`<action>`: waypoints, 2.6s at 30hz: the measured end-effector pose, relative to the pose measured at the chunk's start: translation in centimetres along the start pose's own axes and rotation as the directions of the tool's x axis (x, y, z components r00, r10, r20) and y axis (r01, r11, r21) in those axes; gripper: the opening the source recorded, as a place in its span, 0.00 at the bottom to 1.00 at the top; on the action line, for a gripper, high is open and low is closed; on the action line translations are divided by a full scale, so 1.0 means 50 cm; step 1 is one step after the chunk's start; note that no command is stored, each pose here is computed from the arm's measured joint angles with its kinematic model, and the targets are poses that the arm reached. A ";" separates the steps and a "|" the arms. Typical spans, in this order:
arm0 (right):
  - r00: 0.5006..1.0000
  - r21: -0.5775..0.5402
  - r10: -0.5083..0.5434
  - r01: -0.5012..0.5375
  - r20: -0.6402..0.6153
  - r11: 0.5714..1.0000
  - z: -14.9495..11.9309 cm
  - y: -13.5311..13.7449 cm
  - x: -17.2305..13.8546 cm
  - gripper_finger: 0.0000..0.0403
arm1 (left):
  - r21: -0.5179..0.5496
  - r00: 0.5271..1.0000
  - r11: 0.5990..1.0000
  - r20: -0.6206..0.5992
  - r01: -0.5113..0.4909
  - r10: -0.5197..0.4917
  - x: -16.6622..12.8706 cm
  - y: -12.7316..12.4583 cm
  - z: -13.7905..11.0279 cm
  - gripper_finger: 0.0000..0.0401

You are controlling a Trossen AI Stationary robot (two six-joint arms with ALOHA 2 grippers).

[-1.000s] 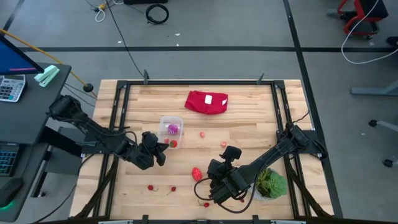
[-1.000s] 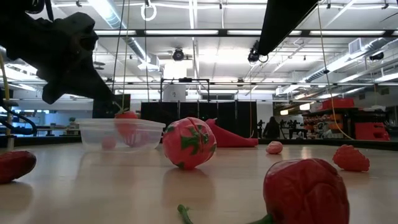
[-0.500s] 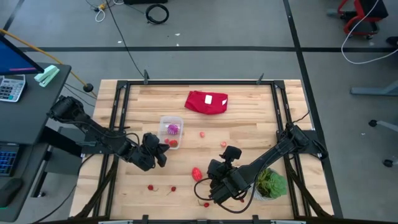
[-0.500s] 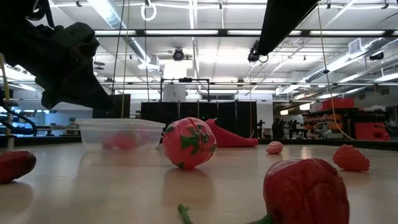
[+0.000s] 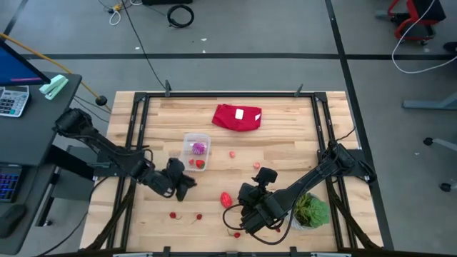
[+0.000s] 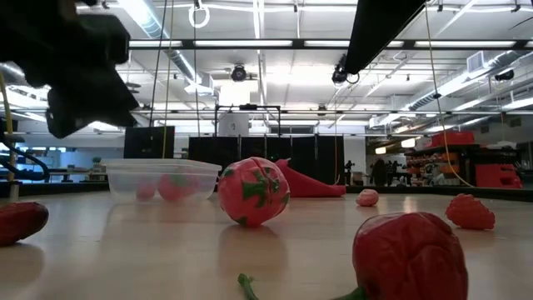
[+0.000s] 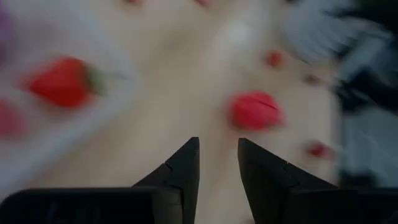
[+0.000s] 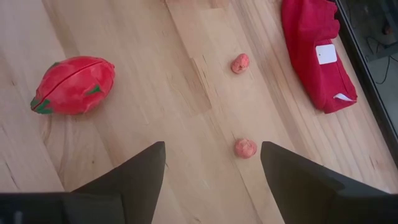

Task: Pick and placing Produce into tupperware
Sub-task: Put the red cherry in the transparent bin

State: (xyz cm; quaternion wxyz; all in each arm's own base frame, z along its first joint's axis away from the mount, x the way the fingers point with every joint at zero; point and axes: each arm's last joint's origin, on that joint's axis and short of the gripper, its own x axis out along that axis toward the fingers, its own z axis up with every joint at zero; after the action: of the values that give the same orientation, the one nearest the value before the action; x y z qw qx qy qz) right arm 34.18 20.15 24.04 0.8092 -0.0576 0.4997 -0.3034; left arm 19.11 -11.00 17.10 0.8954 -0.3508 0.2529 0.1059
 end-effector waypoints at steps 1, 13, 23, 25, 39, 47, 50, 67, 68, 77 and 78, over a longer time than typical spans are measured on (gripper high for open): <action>1.000 0.000 0.000 0.000 0.000 1.000 0.000 0.000 0.000 0.68 | 0.010 0.998 0.998 -0.024 0.060 -0.060 -0.004 -0.011 -0.003 0.28; 1.000 0.001 0.001 -0.001 0.002 1.000 0.000 0.000 0.000 0.68 | 0.299 0.867 0.817 -0.082 0.492 -0.492 -0.077 -0.120 -0.082 0.21; 1.000 0.007 -0.010 0.010 0.027 1.000 0.003 0.000 0.000 0.68 | 0.324 0.923 0.898 -0.338 0.297 -0.184 -0.030 -0.188 -0.144 0.16; 1.000 0.008 -0.009 0.009 0.029 1.000 0.003 0.001 0.000 0.68 | 0.403 0.927 0.882 -0.364 0.243 -0.089 -0.024 -0.196 -0.148 0.15; 0.999 0.017 -0.001 0.000 0.035 1.000 0.004 0.003 0.000 0.68 | 0.538 0.918 0.833 -0.381 0.126 0.108 -0.011 -0.193 -0.142 0.18; 0.999 0.018 0.000 -0.001 0.036 1.000 0.005 0.003 0.000 0.68 | 0.516 0.892 0.856 -0.400 0.029 0.211 -0.013 -0.172 -0.146 0.32; 0.999 0.020 0.002 -0.003 0.037 1.000 0.005 0.003 0.000 0.68 | 0.500 0.894 0.866 -0.397 0.020 0.209 -0.013 -0.172 -0.145 0.40; 0.999 0.020 0.003 -0.003 0.037 1.000 0.005 0.003 0.000 0.68 | 0.504 0.864 0.859 -0.393 -0.085 0.316 0.028 -0.139 -0.192 0.55; 0.999 0.020 0.003 -0.003 0.038 1.000 0.005 0.003 0.000 0.68 | 0.505 0.862 0.859 -0.394 -0.086 0.319 0.028 -0.138 -0.192 0.54; 0.999 0.020 0.002 -0.003 0.038 1.000 0.005 0.003 0.000 0.68 | 0.483 0.864 0.871 -0.398 -0.088 0.309 0.029 -0.140 -0.192 0.34; 0.999 0.020 0.003 -0.003 0.038 1.000 0.005 0.003 0.000 0.68 | 0.483 0.864 0.871 -0.398 -0.088 0.308 0.029 -0.141 -0.192 0.30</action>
State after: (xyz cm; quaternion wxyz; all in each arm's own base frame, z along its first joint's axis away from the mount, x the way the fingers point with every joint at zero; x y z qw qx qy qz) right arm 34.46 20.24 24.08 0.8195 -0.0546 0.4815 -0.3060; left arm 19.28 -22.67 14.35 0.8489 -0.1207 0.5119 0.0520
